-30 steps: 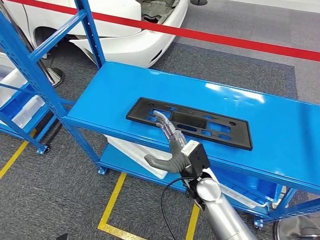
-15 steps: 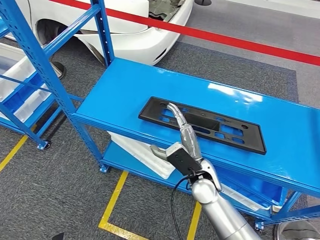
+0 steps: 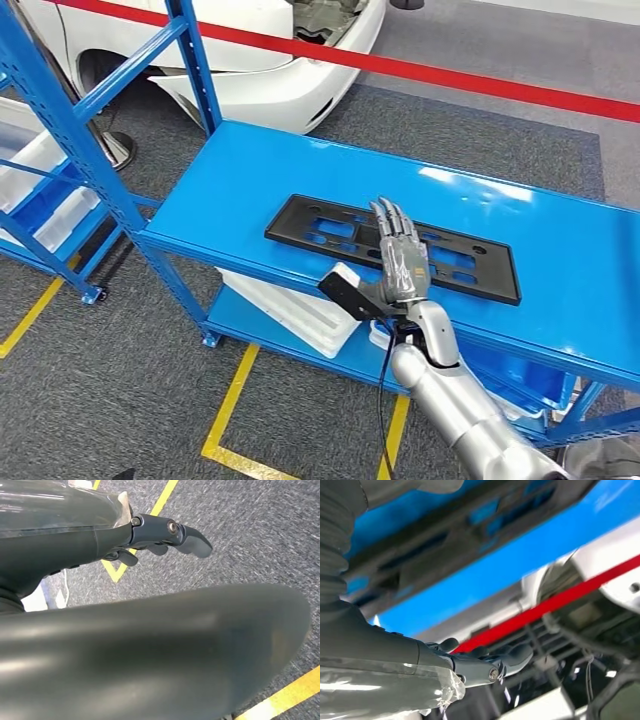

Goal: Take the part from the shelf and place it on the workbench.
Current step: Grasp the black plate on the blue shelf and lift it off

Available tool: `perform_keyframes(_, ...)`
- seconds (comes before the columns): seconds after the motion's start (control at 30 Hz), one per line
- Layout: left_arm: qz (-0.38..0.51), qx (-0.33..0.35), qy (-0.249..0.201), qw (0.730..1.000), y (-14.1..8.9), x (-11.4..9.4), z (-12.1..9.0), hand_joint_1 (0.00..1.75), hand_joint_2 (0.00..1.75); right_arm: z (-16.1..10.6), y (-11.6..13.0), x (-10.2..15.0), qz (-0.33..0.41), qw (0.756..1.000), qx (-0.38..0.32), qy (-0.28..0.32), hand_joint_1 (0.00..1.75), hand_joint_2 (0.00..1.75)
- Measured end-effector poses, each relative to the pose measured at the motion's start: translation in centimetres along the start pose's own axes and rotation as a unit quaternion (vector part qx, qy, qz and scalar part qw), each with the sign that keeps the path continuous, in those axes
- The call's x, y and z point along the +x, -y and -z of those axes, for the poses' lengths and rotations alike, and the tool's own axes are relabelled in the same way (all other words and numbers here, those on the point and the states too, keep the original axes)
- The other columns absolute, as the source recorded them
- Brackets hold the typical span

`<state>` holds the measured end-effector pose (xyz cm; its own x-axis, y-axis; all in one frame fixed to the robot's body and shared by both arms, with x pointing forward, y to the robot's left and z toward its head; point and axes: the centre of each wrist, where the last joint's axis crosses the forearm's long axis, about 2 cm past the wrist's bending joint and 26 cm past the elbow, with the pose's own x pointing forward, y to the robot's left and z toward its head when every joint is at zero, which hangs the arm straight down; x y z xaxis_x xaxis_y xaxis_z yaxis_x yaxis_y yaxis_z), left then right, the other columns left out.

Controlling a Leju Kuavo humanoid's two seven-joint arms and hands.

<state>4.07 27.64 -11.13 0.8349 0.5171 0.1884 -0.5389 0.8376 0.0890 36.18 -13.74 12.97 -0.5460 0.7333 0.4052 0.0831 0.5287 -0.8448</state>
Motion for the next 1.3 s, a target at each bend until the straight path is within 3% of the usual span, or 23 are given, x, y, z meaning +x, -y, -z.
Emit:
perform_keyframes(0.27,-0.002,0.003,0.002,1.000,-0.3,0.1,0.1,0.00,0.00,0.0,0.1,-1.5,-0.046,0.998,0.020,-0.035,0.00,1.75)
perform_keyframes(1.3,-0.007,0.013,0.008,1.000,-1.2,0.4,0.2,0.00,0.00,1.1,2.1,-6.0,-0.089,0.985,0.070,-0.130,0.00,1.75)
